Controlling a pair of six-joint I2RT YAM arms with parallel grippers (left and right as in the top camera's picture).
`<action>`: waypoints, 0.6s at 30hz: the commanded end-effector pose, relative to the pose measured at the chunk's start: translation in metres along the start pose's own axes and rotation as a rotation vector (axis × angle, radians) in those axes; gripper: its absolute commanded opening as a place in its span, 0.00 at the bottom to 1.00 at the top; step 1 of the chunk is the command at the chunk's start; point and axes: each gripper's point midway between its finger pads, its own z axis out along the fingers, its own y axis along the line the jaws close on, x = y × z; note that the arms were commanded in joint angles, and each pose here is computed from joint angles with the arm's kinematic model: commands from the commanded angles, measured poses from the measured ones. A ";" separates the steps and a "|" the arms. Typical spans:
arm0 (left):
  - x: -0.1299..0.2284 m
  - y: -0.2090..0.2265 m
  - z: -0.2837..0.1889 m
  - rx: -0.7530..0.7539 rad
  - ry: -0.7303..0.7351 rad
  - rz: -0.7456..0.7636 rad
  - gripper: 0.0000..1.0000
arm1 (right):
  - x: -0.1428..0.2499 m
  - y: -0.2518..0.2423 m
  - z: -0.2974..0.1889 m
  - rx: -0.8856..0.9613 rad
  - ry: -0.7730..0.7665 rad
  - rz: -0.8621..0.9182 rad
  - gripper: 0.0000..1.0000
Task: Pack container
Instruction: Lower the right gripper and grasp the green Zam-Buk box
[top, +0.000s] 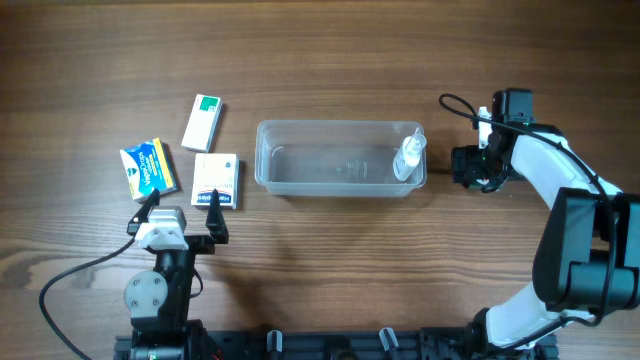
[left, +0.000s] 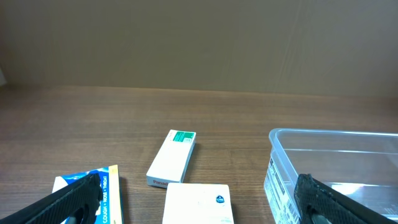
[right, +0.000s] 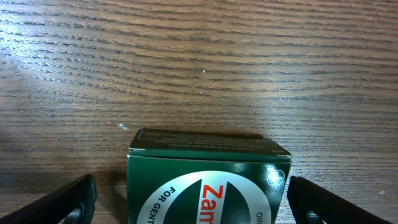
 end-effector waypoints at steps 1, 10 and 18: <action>0.002 -0.002 0.000 0.012 0.002 0.015 1.00 | 0.007 0.002 0.010 -0.012 0.032 0.010 0.95; 0.002 -0.002 0.000 0.012 0.002 0.015 1.00 | 0.009 0.002 0.010 -0.013 0.039 0.013 0.67; 0.002 -0.002 0.000 0.012 0.003 0.015 1.00 | 0.004 0.001 0.005 -0.012 0.032 0.073 0.60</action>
